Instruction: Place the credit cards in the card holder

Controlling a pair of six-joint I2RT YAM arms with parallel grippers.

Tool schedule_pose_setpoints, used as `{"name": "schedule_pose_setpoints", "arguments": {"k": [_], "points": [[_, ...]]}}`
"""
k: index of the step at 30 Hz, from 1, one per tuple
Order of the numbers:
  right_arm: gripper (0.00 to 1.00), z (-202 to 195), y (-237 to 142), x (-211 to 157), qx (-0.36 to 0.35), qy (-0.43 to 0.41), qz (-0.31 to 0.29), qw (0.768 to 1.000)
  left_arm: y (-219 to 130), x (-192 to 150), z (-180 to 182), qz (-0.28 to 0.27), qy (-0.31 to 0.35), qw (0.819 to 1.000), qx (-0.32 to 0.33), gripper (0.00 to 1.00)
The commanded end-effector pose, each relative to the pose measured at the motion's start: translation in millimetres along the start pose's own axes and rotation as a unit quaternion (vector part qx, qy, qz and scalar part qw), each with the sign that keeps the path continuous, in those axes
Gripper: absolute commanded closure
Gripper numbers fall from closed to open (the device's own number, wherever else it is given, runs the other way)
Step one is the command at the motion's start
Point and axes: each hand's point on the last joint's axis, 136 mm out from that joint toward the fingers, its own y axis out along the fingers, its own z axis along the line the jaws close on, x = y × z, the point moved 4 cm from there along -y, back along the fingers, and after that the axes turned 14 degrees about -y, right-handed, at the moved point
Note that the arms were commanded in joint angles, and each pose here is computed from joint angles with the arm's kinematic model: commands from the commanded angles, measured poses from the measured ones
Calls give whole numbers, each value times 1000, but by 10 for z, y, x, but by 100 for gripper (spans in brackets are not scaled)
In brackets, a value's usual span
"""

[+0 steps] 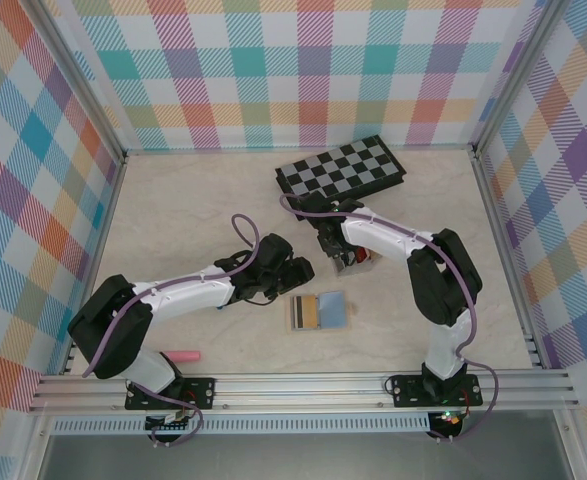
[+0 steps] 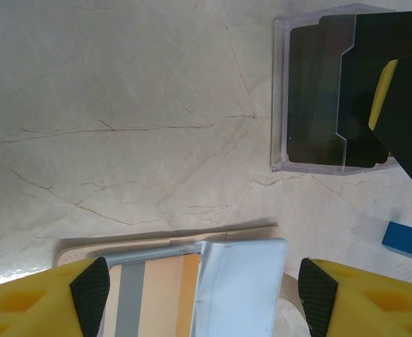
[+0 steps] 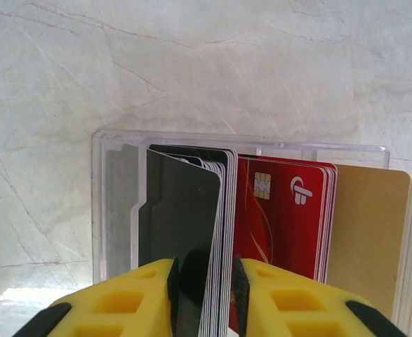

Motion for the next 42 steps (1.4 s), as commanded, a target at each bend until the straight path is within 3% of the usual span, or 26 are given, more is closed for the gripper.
{"name": "schedule_pose_setpoints", "arguments": {"k": [1,15,29,36,42], "points": [[76,-84,-55,-54,-14,-1,1,1000,16,25,17,1,-7,1000,-2,26],[95,-103,-216,-30,9,14,-16,1000,22,18,25,4,-6,1000,1,26],[99,-132,-429,-40,58,46,-37,997,-26,16,-1,3,-2,1000,-5,27],[100,-196,-715,-46,118,88,-77,986,-76,21,-114,16,-4,999,-39,27],[100,-294,-1045,-119,219,154,-128,955,-151,87,-246,42,-14,994,-98,26]]}}
